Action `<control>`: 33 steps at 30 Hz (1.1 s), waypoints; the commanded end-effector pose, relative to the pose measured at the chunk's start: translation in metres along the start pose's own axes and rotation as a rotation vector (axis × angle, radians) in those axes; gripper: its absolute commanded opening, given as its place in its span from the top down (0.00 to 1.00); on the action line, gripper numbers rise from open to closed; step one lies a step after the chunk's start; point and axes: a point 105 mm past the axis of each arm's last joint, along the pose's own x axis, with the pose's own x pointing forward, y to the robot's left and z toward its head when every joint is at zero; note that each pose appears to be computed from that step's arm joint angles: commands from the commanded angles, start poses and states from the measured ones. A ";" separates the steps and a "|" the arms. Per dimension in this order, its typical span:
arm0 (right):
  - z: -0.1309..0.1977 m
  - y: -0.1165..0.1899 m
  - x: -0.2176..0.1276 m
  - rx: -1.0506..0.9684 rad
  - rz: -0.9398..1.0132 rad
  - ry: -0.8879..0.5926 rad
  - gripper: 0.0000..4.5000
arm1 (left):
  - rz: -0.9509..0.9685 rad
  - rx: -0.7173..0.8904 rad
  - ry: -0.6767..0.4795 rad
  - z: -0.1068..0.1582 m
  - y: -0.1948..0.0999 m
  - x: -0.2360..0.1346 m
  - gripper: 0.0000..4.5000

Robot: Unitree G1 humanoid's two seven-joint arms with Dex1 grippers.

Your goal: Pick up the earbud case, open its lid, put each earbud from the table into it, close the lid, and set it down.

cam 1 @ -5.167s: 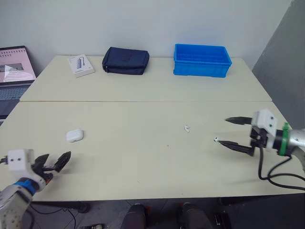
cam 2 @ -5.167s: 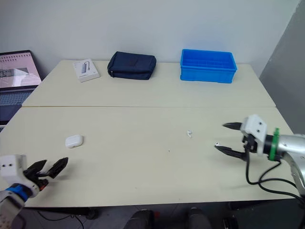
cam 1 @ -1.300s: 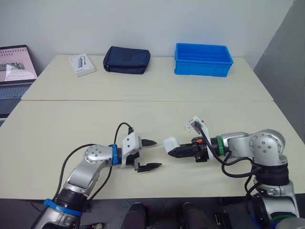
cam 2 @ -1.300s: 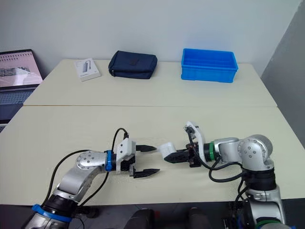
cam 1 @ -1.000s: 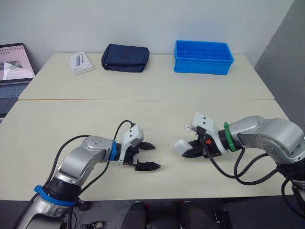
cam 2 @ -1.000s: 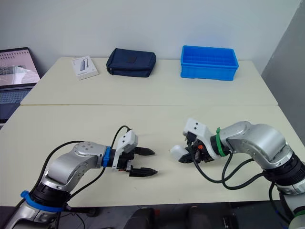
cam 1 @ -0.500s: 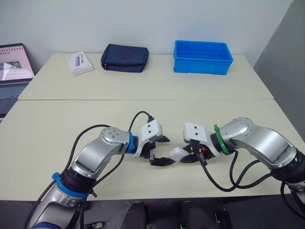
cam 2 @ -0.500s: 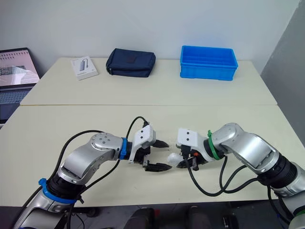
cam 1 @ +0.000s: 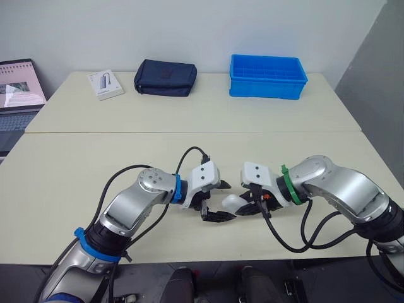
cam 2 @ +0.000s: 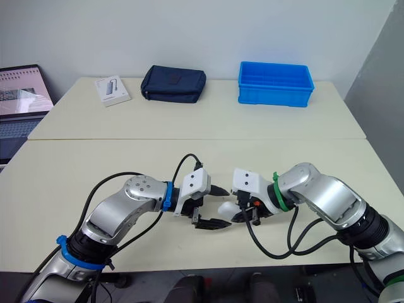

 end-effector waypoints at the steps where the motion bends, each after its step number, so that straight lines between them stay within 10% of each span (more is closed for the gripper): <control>1: 0.010 -0.002 -0.007 -0.034 -0.020 -0.033 0.82 | -0.019 0.022 -0.031 0.008 -0.001 0.001 0.20; 10: 0.014 -0.001 -0.007 -0.054 -0.019 -0.044 0.82 | -0.032 -0.006 -0.051 0.008 -0.001 0.003 0.82; 26: 0.011 0.005 -0.005 -0.131 0.005 -0.023 0.82 | -0.043 -0.011 -0.082 0.007 -0.002 0.004 0.83; 33: 0.006 0.004 -0.022 -0.070 0.006 -0.034 0.28 | -0.009 -0.032 -0.079 -0.005 0.002 -0.002 0.83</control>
